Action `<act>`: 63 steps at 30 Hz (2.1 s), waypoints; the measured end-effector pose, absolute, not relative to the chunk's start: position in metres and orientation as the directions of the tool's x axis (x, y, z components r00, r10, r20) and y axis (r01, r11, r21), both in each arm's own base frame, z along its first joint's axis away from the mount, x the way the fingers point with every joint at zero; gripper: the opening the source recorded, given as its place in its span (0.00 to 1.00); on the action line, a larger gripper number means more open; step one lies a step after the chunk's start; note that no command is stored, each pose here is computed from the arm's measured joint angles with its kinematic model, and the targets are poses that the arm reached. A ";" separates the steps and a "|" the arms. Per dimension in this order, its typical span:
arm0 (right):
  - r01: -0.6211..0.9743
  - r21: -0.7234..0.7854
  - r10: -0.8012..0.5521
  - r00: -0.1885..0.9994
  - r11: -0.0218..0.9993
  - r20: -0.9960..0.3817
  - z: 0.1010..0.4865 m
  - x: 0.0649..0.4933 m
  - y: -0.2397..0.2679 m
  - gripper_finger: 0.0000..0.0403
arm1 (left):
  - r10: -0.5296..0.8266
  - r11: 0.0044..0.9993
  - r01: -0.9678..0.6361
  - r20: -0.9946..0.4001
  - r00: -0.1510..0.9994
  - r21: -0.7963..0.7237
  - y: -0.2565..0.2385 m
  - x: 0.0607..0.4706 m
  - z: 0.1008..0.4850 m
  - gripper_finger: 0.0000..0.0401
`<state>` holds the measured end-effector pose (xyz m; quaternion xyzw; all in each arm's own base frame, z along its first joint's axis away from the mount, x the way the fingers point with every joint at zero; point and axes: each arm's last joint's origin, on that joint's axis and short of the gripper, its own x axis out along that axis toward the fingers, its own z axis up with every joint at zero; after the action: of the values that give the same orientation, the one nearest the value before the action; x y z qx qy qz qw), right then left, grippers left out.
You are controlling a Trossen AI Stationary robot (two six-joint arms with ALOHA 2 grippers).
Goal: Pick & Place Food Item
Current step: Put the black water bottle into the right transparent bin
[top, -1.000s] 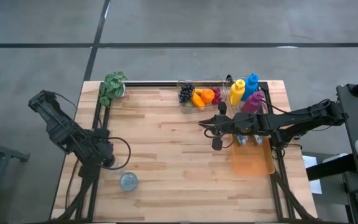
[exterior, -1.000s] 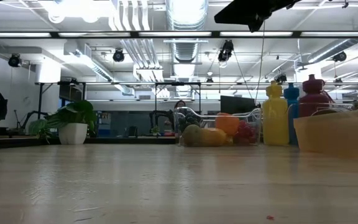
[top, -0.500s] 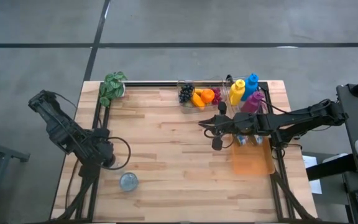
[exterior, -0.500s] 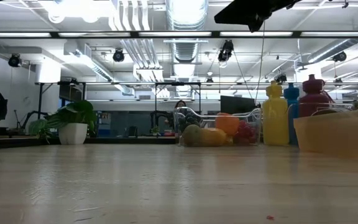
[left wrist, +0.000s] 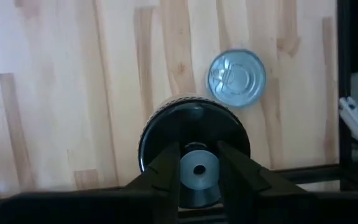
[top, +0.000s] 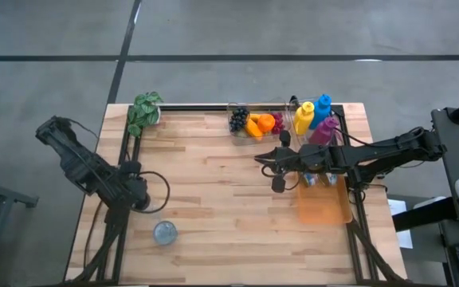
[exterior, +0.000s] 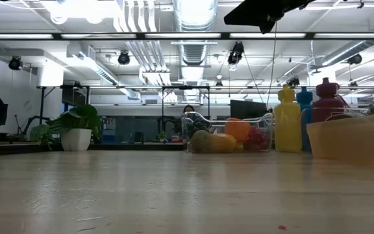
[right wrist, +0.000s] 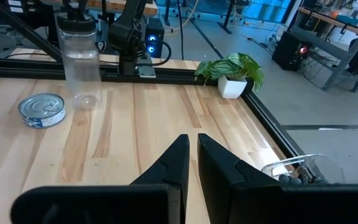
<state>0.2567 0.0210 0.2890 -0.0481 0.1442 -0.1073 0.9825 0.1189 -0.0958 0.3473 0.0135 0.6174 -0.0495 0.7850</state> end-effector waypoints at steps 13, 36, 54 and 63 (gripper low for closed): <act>0.189 -0.150 -0.225 0.935 0.970 -0.275 0.288 0.257 0.021 0.07 | -0.007 1.000 0.010 -0.939 0.343 -0.003 -0.073 0.127 0.376 0.20; 0.177 -0.184 -0.225 0.933 0.967 -0.282 0.287 0.256 0.021 0.07 | 0.055 0.986 0.132 -0.938 0.344 0.106 0.003 0.245 0.397 0.20; 0.173 -0.186 -0.226 0.921 0.967 -0.319 0.303 0.225 0.017 0.07 | -0.131 0.838 0.545 -0.951 0.278 0.044 0.018 0.351 0.369 0.20; 0.177 -0.179 -0.225 0.928 0.968 -0.297 0.309 0.218 0.017 0.07 | -0.172 0.837 0.548 -0.958 0.230 -0.019 0.021 0.363 0.352 0.20</act>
<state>0.2183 0.0166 0.3086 -0.0749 0.1597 -0.1026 0.9789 0.3631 0.0214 0.3518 0.1633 0.5742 -0.2346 0.7672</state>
